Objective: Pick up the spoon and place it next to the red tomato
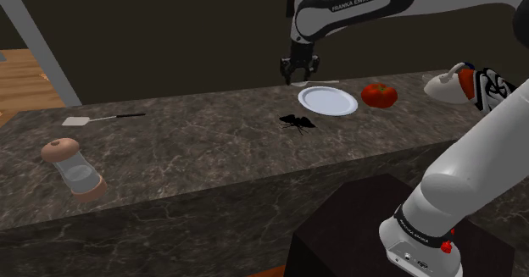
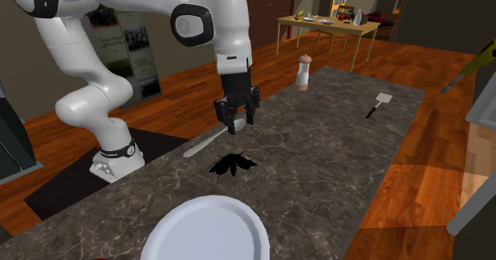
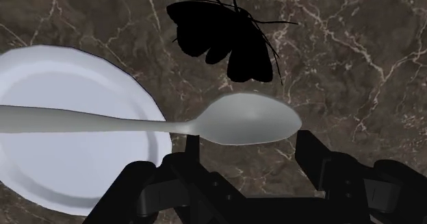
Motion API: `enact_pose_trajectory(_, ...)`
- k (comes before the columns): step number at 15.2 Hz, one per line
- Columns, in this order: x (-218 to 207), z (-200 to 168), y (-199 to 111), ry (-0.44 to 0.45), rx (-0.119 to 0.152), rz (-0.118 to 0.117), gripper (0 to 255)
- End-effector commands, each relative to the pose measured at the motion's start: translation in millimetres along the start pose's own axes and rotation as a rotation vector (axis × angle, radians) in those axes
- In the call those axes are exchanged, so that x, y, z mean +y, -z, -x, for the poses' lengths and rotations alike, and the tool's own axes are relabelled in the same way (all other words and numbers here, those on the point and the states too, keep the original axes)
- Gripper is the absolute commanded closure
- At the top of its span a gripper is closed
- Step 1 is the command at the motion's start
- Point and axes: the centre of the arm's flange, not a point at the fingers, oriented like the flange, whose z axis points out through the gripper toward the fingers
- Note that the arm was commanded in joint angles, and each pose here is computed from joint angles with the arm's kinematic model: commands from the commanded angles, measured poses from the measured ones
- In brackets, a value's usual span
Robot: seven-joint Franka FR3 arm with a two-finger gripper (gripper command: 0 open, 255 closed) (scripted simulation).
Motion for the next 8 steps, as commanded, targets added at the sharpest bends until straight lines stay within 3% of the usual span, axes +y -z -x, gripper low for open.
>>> enact_pose_trajectory(1, 27.5, 5.5, -2.5, 0.001, 0.000, -0.001, 255)
enact_pose_trajectory(8, 119.0, 18.1, -3.9, 0.001, 0.000, -0.001, 255)
